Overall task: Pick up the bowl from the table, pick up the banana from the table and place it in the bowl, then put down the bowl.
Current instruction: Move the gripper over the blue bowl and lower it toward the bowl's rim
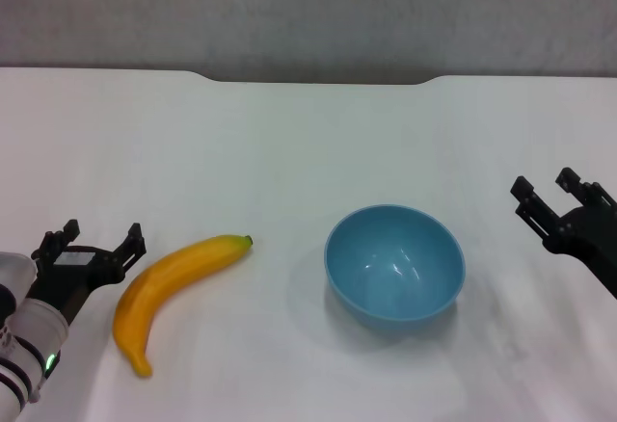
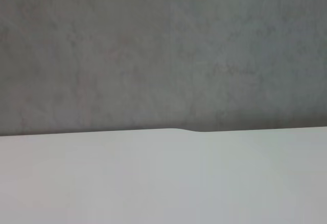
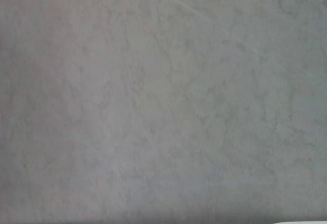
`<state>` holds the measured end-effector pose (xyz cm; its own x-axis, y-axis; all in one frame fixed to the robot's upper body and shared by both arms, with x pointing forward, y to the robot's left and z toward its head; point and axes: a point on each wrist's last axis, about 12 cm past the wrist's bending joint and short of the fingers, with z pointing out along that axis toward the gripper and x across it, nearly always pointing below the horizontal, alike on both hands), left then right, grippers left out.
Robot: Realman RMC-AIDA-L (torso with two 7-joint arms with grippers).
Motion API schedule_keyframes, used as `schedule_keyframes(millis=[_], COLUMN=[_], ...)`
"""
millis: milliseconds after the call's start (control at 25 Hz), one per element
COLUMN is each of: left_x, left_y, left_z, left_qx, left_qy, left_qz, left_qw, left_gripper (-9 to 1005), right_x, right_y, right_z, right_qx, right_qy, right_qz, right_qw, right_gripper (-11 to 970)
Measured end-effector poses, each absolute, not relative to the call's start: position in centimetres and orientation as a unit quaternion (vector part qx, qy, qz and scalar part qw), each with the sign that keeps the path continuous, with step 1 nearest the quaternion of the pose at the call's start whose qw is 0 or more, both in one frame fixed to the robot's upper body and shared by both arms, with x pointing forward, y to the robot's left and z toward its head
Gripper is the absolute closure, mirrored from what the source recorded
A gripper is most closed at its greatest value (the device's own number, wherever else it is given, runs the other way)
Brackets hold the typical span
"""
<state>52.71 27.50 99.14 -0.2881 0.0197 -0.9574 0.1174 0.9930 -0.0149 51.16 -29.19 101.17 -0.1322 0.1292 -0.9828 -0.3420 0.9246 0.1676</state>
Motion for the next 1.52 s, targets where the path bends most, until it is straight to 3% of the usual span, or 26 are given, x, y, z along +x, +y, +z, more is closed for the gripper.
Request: schedule_keyframes(millis=[1000,1520], left_x=[53.5,54.3], left_y=[26.9,25.1], left_z=[99.8,102.9], left_qx=[0.045,0.072], left_qy=[0.793,0.712], left_qz=[-0.049,-0.075], left_qw=[0.606,0.695], left_gripper=[88,88], right_x=[51.5,52.2], right_y=[-29.1,-28.4], right_z=[101.2,102.3], right_qx=[-0.062,-0.057], right_qy=[0.733,0.713], right_qz=[0.186,0.197], right_qw=[0.651,0.67], right_gripper=[236,235])
